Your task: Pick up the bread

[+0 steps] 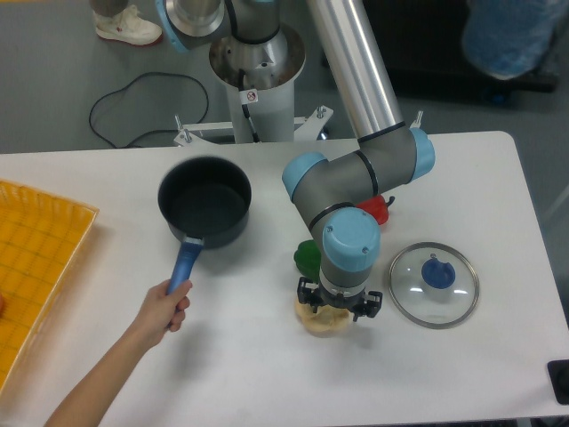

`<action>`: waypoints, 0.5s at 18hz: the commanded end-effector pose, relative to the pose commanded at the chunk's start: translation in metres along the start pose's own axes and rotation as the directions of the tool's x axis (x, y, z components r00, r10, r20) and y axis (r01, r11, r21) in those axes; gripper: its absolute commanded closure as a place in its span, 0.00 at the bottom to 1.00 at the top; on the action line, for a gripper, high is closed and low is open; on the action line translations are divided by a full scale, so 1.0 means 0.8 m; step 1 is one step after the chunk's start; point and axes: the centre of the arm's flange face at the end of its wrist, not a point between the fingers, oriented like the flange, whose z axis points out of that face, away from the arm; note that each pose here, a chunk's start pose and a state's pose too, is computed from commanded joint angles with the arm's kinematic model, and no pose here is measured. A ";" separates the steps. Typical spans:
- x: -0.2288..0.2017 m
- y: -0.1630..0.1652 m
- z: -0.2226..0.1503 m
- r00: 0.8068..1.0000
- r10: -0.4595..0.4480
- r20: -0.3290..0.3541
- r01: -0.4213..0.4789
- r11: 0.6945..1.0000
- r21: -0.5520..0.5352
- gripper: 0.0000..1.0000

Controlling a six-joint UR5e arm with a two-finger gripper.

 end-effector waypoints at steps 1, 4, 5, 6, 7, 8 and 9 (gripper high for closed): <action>0.000 0.000 0.001 1.000 0.000 0.000 0.000 1.000 -0.002 0.27; 0.000 0.000 0.005 1.000 0.000 -0.002 0.000 1.000 -0.005 0.35; -0.001 0.000 0.005 1.000 0.000 0.000 0.000 1.000 -0.002 0.42; -0.002 0.000 0.005 1.000 -0.003 -0.001 0.003 1.000 -0.001 0.51; -0.001 -0.001 0.005 1.000 -0.003 -0.001 0.003 1.000 -0.001 0.57; 0.000 -0.001 0.003 1.000 -0.005 0.000 0.005 1.000 0.000 0.63; -0.002 0.000 0.003 1.000 -0.008 0.000 0.008 1.000 0.000 0.69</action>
